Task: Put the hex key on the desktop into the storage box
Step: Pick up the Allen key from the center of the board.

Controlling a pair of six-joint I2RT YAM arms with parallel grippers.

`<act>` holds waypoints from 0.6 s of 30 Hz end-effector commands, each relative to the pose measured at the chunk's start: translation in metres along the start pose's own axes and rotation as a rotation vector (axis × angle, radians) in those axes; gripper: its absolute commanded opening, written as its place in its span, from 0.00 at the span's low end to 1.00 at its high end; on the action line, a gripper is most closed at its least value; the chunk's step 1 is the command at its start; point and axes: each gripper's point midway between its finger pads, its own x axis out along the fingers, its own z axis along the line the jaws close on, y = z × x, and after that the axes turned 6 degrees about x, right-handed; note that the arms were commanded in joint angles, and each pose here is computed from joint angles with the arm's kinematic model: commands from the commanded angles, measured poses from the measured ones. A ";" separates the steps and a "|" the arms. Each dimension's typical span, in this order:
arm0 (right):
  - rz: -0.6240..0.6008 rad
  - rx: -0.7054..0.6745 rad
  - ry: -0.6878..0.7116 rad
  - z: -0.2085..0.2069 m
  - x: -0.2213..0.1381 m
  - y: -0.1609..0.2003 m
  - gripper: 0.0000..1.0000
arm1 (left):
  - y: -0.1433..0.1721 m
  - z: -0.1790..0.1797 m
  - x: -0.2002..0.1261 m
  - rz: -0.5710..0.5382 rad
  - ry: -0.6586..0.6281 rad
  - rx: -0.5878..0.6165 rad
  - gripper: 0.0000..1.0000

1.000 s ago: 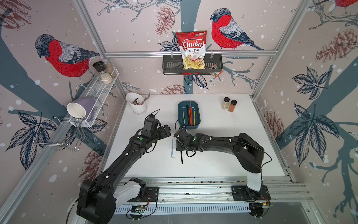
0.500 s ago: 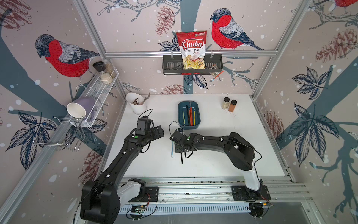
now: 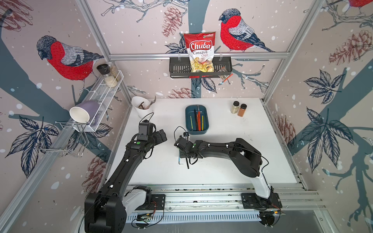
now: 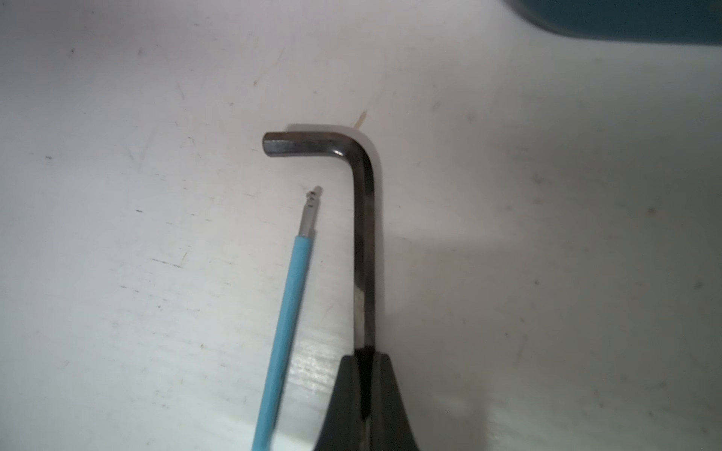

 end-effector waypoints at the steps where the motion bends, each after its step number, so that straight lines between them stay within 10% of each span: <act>1: 0.188 -0.002 0.050 -0.024 0.002 0.044 0.00 | -0.002 -0.004 0.002 0.001 0.022 0.014 0.96; 18: 0.020 0.109 -0.181 -0.007 -0.077 -0.029 0.00 | 0.003 -0.014 0.010 0.049 0.074 0.043 0.96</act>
